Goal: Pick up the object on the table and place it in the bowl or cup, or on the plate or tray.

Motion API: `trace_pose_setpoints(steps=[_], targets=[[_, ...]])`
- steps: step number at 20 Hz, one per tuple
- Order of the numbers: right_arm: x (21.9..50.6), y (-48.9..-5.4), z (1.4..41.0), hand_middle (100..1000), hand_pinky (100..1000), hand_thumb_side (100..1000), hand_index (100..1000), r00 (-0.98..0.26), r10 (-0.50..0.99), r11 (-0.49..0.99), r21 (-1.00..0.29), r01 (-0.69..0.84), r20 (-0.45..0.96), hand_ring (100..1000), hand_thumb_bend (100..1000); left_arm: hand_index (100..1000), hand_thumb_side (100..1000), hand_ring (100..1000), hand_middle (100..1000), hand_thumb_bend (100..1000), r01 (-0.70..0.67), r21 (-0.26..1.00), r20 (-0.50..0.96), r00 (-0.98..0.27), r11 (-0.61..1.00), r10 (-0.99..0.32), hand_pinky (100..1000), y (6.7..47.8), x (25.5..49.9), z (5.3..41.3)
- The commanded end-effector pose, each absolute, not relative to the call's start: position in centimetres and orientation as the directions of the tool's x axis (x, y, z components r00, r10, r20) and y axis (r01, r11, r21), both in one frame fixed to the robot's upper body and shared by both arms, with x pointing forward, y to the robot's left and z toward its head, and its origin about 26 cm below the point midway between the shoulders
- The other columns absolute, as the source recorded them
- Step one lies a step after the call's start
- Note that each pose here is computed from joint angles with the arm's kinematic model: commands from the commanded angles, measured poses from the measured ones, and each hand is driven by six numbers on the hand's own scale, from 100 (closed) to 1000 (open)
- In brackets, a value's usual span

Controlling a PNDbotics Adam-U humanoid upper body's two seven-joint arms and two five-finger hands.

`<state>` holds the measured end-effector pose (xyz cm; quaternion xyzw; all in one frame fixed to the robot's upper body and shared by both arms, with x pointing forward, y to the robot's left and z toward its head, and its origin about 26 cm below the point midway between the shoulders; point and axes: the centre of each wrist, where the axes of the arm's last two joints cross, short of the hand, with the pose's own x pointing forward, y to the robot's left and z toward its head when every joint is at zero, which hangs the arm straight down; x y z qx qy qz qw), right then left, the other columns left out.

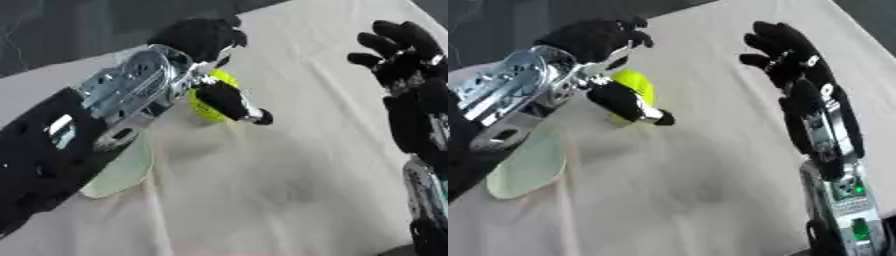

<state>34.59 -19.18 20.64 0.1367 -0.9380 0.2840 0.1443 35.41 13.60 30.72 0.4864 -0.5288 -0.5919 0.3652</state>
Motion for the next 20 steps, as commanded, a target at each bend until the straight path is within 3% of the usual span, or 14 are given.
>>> trace_pose_setpoints(steps=[1,20], targets=[[34.4,-19.1,21.4,920,852,852,977,-0.929,-0.182,0.798,-0.504,-0.331,0.323,919,100,952,734,860,1000,774,0.164,0.984,-0.057,-0.118,-0.076,-0.991,722,13.9,35.9,30.5],[34.5,-18.8,22.2,920,852,847,978,-0.935,-0.195,0.795,-0.511,-0.328,0.297,918,100,950,728,865,1000,795,0.255,0.966,-0.036,-0.051,-0.048,-0.998,743,14.8,38.1,28.1]])
